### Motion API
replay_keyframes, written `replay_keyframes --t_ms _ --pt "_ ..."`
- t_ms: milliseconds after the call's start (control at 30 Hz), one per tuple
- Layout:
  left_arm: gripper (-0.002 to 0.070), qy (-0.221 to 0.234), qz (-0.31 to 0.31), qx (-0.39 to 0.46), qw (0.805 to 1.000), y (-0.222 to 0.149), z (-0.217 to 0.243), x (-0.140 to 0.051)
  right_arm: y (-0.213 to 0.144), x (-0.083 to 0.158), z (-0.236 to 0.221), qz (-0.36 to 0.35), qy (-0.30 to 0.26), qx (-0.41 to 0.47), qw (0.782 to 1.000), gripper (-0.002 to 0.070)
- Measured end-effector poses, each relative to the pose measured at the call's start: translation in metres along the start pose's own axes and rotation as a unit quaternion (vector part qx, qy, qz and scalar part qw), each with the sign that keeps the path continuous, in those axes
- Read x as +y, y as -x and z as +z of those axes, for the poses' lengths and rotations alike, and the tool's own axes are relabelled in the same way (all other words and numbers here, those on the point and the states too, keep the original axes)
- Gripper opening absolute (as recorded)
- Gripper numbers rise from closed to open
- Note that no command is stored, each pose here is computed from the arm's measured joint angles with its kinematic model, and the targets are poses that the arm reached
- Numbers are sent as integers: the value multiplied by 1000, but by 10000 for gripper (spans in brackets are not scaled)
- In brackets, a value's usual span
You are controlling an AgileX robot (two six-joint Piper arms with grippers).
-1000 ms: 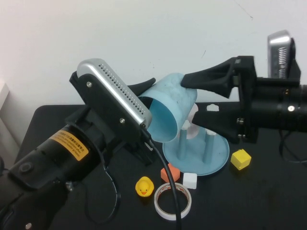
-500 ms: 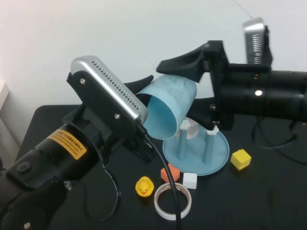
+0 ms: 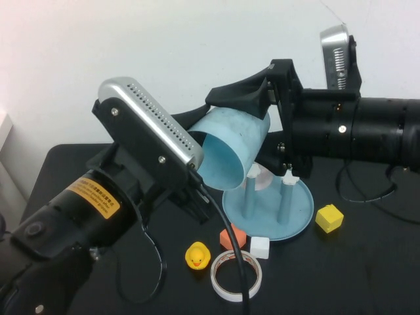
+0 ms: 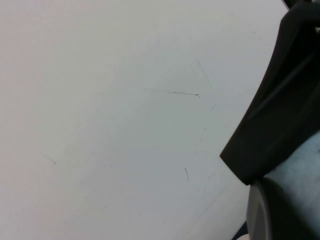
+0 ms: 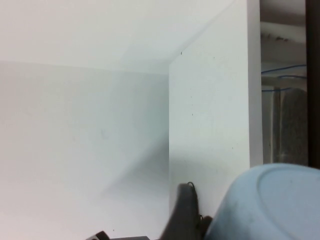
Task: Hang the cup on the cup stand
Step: Adjust the cup with two arms
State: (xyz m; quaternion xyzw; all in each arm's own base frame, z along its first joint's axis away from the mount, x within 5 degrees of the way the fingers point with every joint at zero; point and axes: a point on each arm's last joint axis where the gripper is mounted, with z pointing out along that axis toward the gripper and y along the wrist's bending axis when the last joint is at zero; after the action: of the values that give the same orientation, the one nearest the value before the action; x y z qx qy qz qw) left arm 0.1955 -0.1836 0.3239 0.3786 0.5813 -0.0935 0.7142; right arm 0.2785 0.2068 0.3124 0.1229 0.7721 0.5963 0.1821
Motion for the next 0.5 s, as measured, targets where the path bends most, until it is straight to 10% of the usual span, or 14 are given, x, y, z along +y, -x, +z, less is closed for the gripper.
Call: replay_keyframes --t_ms 233,500 --pt "54 0 2 0 1000 0 0 0 0 0 0 -7 0 -1 1000 586" --pt "382 -25 -4 40 999 -6 -2 -4 9 13 -1 -70 14 -14 997 585"
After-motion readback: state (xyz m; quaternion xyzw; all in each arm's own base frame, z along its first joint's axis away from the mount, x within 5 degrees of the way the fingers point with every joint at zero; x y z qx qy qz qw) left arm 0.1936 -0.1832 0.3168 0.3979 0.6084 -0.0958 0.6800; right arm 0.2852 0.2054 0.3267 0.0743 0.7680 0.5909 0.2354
